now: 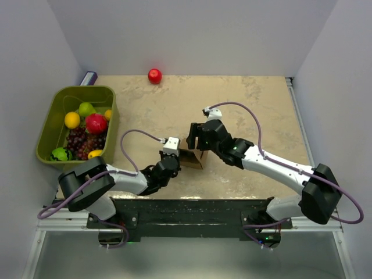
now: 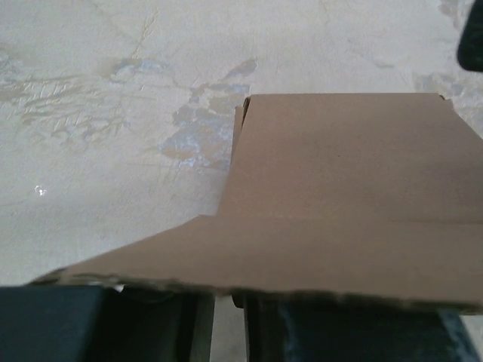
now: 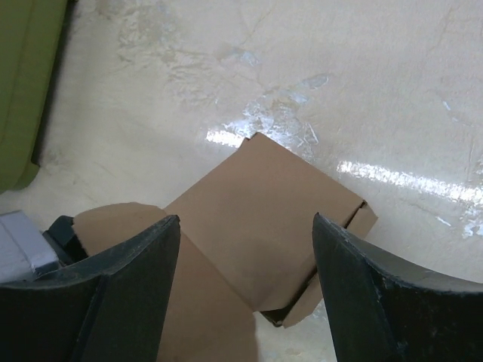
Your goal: Fold the paper box
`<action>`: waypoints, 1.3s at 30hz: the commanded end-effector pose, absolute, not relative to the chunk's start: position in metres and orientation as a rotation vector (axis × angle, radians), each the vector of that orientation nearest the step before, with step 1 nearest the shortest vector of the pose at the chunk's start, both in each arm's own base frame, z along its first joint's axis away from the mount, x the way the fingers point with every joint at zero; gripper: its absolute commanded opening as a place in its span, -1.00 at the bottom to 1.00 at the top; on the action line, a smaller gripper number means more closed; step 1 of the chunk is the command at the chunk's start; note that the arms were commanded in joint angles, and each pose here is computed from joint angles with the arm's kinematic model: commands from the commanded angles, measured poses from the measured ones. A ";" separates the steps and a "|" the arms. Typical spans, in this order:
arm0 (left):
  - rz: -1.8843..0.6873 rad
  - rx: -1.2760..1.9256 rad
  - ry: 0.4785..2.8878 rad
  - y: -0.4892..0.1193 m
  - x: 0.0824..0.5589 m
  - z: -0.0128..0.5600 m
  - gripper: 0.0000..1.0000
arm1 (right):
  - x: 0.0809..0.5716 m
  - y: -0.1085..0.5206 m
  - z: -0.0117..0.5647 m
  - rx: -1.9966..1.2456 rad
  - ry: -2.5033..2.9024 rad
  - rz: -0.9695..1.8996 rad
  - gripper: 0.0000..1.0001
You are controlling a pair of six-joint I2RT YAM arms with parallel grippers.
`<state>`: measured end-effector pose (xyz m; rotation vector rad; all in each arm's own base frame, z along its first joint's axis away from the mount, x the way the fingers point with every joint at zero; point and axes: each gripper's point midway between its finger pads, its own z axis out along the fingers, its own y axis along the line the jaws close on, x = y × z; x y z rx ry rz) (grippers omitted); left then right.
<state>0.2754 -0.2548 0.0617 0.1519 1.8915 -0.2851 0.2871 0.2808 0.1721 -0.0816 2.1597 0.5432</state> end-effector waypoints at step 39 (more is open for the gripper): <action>-0.478 0.388 2.015 -0.223 0.201 0.091 0.75 | 0.280 0.268 0.121 -0.012 2.236 0.477 0.27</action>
